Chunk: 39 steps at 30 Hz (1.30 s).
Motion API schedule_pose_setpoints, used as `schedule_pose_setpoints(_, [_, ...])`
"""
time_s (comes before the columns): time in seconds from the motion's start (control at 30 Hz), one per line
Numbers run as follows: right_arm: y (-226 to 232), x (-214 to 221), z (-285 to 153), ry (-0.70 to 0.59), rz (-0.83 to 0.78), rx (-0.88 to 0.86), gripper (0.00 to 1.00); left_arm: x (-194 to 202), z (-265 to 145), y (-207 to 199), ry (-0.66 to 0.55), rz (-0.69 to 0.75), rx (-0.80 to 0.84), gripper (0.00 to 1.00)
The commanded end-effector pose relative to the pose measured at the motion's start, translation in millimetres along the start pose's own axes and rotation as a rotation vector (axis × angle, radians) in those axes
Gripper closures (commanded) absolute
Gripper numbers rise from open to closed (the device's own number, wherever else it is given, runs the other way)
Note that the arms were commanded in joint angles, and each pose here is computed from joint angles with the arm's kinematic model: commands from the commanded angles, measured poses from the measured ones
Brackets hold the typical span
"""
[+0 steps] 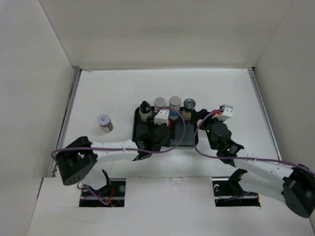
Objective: Organize the condiment bottles
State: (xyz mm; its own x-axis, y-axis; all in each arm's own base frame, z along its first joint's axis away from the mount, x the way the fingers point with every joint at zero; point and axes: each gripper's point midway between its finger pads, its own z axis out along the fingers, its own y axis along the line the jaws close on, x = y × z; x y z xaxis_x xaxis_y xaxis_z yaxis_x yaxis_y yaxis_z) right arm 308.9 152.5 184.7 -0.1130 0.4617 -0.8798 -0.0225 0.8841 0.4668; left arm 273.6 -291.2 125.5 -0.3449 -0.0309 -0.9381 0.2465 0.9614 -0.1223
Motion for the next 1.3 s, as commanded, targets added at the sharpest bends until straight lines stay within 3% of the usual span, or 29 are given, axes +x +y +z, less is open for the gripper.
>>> schedule_pose_setpoints(0.0, [6.1, -15.1, 0.2, -0.049, 0.047, -0.016, 0.0, -28.4, 0.7, -6.5, -0.099, -0.12, 0.005, 0.28])
schedule_pose_setpoints(0.1, [5.9, -18.6, -0.7, -0.061, 0.048, -0.016, 0.0, -43.7, -5.4, -3.0, -0.132, -0.131, -0.005, 0.11])
schedule_pose_setpoints(0.23, [12.6, -21.5, -3.1, -0.063, 0.055, -0.043, 0.0, -80.7, -22.6, 13.0, -0.206, -0.142, -0.035, 0.06])
schedule_pose_setpoints(0.37, [17.6, -19.0, -4.0, -0.057, 0.034, -0.059, 0.0, -103.5, -36.5, 67.5, -0.26, -0.163, -0.181, 0.06])
schedule_pose_setpoints(0.53, [28.4, -14.0, -5.3, -0.035, 0.029, -0.093, 0.0, -97.1, -60.4, 156.7, -0.233, -0.173, -0.434, 0.07])
schedule_pose_setpoints(0.73, [32.9, -9.0, -3.5, -0.018, 0.022, -0.107, 0.0, -67.9, -67.8, 236.9, -0.108, -0.209, -0.627, 0.09])
schedule_pose_setpoints(0.97, [35.7, -5.7, -2.9, -0.008, 0.016, -0.114, 0.0, -45.1, -44.8, 280.1, -0.073, -0.337, -0.673, 0.25])
schedule_pose_setpoints(1.27, [38.1, 1.7, -0.6, 0.012, -0.004, -0.118, 0.0, -26.5, -28.0, 307.3, -0.065, -0.354, -0.75, 0.28])
